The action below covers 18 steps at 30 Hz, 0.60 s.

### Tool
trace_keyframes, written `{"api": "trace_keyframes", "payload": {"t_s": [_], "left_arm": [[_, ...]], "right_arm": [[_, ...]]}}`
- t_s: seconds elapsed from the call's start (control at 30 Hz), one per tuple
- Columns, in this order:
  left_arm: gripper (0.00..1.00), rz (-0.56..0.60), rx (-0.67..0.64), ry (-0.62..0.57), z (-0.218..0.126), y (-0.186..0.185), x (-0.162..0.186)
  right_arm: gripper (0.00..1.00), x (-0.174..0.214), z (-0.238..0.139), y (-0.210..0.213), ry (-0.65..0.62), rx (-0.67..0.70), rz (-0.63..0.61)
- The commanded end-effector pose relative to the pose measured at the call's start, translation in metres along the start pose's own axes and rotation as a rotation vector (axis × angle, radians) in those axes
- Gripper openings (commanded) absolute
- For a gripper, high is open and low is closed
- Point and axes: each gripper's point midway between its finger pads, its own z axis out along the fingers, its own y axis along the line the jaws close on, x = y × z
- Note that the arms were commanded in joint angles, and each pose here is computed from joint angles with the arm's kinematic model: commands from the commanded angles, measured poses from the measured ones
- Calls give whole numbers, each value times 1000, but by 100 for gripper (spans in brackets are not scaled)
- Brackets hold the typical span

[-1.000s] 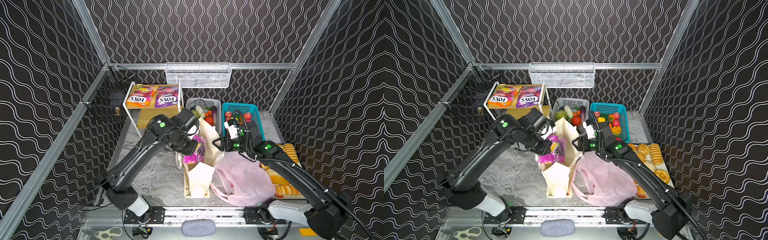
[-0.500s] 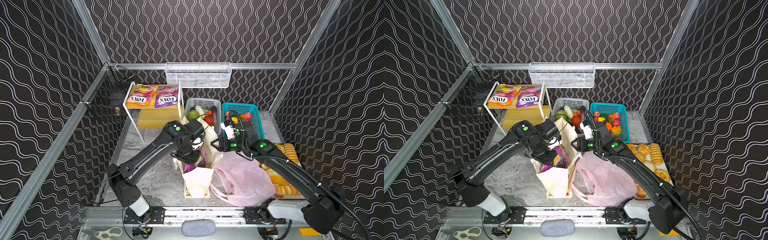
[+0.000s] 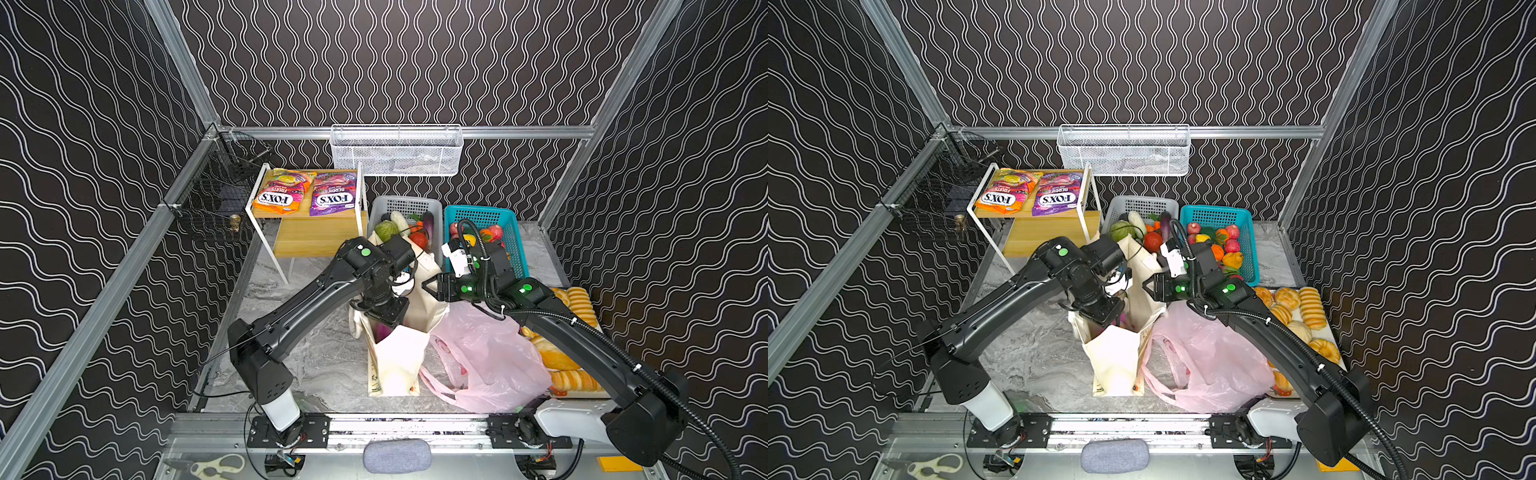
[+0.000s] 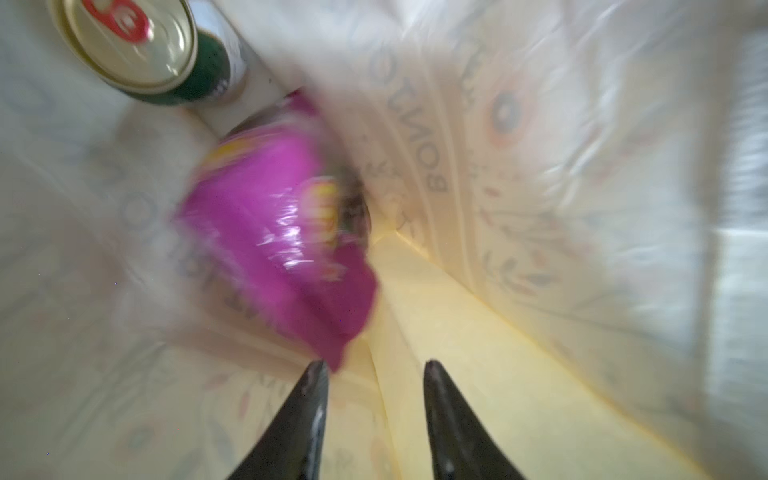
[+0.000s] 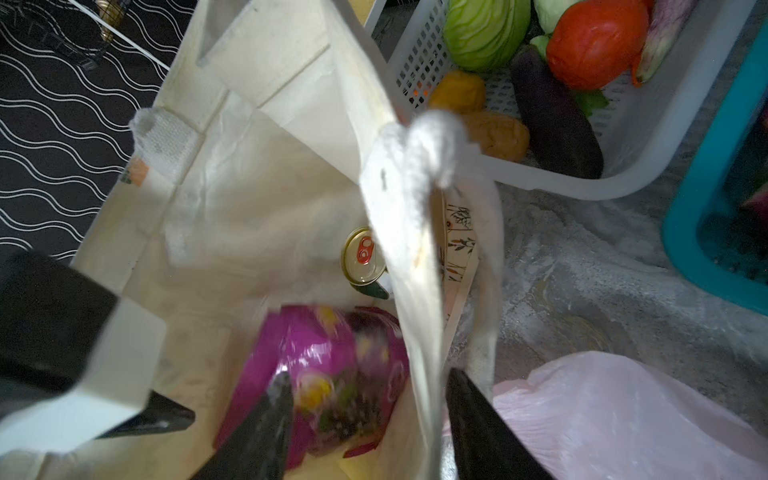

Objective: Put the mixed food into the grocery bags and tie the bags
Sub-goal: 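Carry the purple bag with left gripper and lower it into the tote bag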

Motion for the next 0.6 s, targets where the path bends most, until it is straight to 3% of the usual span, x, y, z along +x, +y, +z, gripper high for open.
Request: {"api": "trace_keyframes", "payload": {"t_s": [0.0, 0.13, 0.37, 0.57], "left_arm": [[51, 37, -6, -92, -20, -3, -10], [55, 49, -41, -230, -50, 0, -21], [55, -12, -173, -591, -131, 32, -43], [51, -137, -90, -915, -214, 74, -56]], "right_arm": [[61, -4, -1, -1, -19, 11, -10], [62, -7, -3, -1, -33, 17, -12], [69, -21, -16, 9, -93, -3, -33], [74, -41, -45, 21, -249, -33, -69]]}}
